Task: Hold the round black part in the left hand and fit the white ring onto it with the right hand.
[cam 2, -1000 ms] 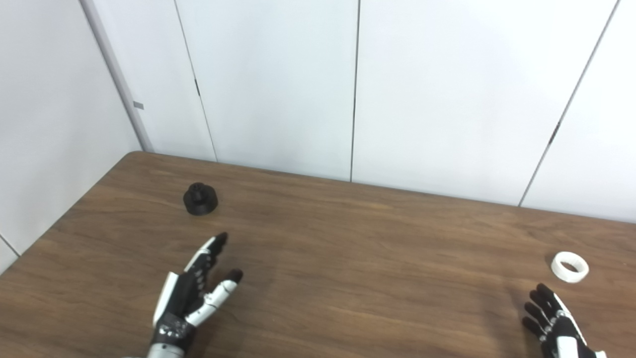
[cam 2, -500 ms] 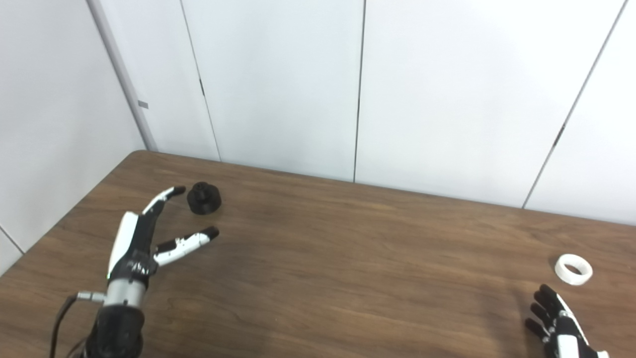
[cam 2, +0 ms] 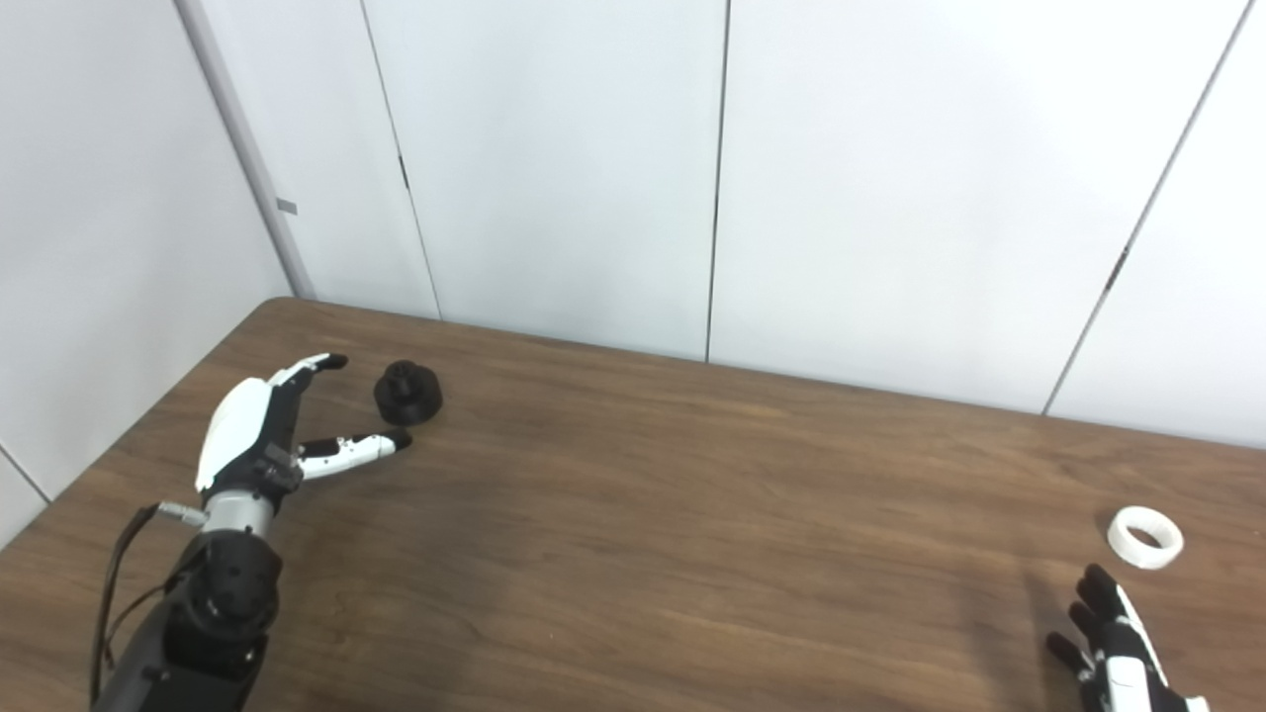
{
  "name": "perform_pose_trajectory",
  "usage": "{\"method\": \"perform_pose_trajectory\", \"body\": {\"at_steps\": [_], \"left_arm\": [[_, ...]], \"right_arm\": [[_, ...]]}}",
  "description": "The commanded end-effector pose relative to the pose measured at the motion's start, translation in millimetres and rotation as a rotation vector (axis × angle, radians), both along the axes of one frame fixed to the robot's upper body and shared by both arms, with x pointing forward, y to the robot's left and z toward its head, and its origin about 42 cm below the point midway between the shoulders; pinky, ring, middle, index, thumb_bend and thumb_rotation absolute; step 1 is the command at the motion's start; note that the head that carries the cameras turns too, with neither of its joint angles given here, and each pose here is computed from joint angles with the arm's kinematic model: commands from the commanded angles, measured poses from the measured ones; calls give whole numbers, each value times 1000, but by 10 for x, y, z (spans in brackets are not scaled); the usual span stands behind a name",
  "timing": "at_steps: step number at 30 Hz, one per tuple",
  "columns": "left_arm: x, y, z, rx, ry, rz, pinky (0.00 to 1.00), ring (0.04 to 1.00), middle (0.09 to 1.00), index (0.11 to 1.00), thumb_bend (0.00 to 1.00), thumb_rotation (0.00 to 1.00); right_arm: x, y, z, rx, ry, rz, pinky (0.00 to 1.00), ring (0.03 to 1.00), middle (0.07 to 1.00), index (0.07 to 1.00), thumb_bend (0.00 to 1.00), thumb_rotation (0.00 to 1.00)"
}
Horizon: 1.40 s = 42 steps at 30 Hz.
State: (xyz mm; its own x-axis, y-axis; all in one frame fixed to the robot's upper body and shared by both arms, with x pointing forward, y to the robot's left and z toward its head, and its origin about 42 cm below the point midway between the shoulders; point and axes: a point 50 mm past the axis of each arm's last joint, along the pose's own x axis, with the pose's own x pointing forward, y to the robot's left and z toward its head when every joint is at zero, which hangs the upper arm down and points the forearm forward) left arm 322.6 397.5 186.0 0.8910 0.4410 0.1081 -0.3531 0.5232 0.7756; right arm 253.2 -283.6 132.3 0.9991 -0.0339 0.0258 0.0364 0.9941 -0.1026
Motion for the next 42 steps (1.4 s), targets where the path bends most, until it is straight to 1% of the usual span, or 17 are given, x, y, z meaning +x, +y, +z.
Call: {"method": "perform_pose_trajectory", "body": {"at_steps": [1, 4, 7, 15, 18, 22, 26, 30, 32, 38, 40, 42], "left_arm": [[183, 99, 281, 92, -74, -4, 1000, 977, 924, 861, 1000, 417], [318, 168, 274, 128, -26, 6, 1000, 977, 930, 866, 1000, 431], [447, 225, 273, 149, 11, 3, 1000, 978, 935, 868, 1000, 450], [710, 281, 279, 157, 58, -6, 1000, 995, 947, 864, 1000, 452], [825, 292, 275, 148, 103, -13, 1000, 999, 961, 872, 1000, 476], [936, 307, 261, 150, 136, -21, 1000, 1000, 964, 869, 1000, 486], [1013, 315, 232, 138, 164, -27, 1000, 1000, 971, 868, 1000, 489], [1072, 315, 208, 120, 184, -31, 1000, 1000, 969, 862, 1000, 486], [1101, 310, 196, 117, 198, -32, 1000, 1000, 967, 859, 1000, 485], [1138, 264, 155, 125, 227, -48, 1000, 1000, 964, 850, 1000, 482], [1139, 259, 138, 138, 239, -56, 1000, 1000, 964, 850, 1000, 501], [1139, 255, 122, 148, 248, -61, 1000, 1000, 961, 845, 1000, 511]], "right_arm": [[21, 17, 79, -3, -29, 23, 1000, 960, 960, 952, 535, 1000], [17, 19, 86, 1, -29, 21, 1000, 968, 964, 953, 541, 1000], [12, 22, 105, 3, -32, 23, 1000, 963, 960, 950, 510, 1000], [-23, 34, 162, -2, -33, 22, 1000, 980, 973, 960, 480, 1000], [-23, 38, 183, -3, -37, 25, 1000, 982, 979, 965, 463, 1000], [-32, 29, 193, 1, -38, 20, 1000, 981, 980, 970, 453, 1000], [-60, 36, 218, -8, -28, 5, 1000, 964, 964, 958, 436, 1000], [-76, 36, 232, -4, -36, 9, 1000, 966, 966, 963, 360, 1000], [-84, 35, 239, -4, -37, 12, 1000, 969, 971, 966, 342, 1000], [-97, 27, 250, -7, -30, 8, 1000, 974, 976, 974, 315, 1000], [-97, 29, 260, -4, -29, 11, 1000, 981, 983, 981, 307, 1000], [-100, 27, 266, 3, -27, 9, 1000, 984, 986, 981, 320, 1000]]}}
